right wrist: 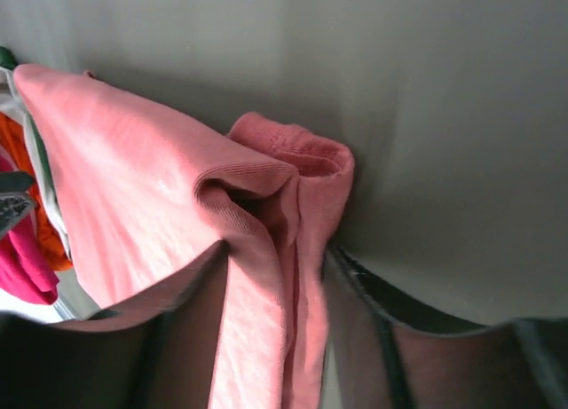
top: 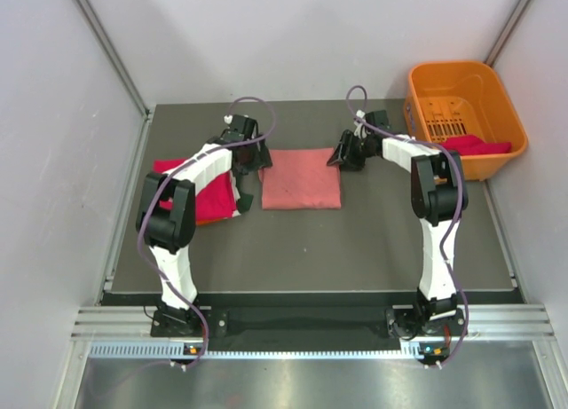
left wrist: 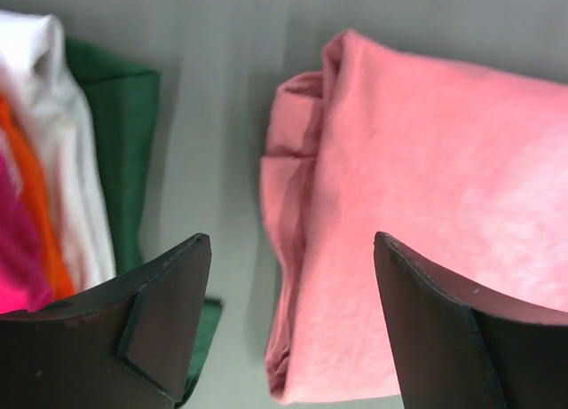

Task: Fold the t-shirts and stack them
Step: Neatly place the folded tshirt to the corner

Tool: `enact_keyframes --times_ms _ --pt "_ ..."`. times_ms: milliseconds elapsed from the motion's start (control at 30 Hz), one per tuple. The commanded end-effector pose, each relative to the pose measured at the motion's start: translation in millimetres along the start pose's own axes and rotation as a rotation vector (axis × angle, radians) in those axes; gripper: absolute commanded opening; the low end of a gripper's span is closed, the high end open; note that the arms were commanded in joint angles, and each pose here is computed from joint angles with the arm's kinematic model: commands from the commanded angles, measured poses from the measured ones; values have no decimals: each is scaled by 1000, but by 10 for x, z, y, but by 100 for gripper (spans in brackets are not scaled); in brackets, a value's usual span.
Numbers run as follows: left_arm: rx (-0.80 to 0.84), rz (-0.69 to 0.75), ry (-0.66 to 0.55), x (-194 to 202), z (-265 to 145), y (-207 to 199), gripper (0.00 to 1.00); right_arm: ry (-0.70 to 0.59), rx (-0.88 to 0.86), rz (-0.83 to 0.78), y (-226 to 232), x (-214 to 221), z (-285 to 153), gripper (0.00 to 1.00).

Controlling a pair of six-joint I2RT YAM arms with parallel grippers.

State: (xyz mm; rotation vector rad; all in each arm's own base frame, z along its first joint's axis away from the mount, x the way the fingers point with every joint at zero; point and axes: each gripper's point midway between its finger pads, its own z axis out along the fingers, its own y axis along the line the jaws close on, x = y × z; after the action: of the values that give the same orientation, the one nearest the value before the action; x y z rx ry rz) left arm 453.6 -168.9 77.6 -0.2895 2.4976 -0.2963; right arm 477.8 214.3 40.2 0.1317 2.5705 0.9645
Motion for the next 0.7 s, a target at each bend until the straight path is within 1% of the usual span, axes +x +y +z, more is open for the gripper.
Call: enact_keyframes --times_ms 0,67,100,200,367,400,433,533,667 --pt "95 -44 1 -37 129 -70 79 17 24 19 -67 57 130 45" --pt "134 -79 -7 -64 190 -59 79 20 29 16 -86 55 164 22" --pt "158 -87 18 -2 216 -58 77 16 26 9 -72 21 169 12" --pt "161 -105 31 8 303 -33 76 33 33 17 -121 49 196 11" --pt "180 -126 49 38 404 -47 75 21 31 10 -101 33 166 12" --pt "186 -126 48 23 414 -70 73 20 30 9 -98 32 163 12" --pt "187 -134 50 18 429 -73 68 17 27 5 -85 23 155 12" --pt "208 -154 72 68 543 -110 61 11 24 -1 -56 4 127 13" --pt "264 -188 128 187 640 -210 59 2 16 -5 -15 -31 88 13"
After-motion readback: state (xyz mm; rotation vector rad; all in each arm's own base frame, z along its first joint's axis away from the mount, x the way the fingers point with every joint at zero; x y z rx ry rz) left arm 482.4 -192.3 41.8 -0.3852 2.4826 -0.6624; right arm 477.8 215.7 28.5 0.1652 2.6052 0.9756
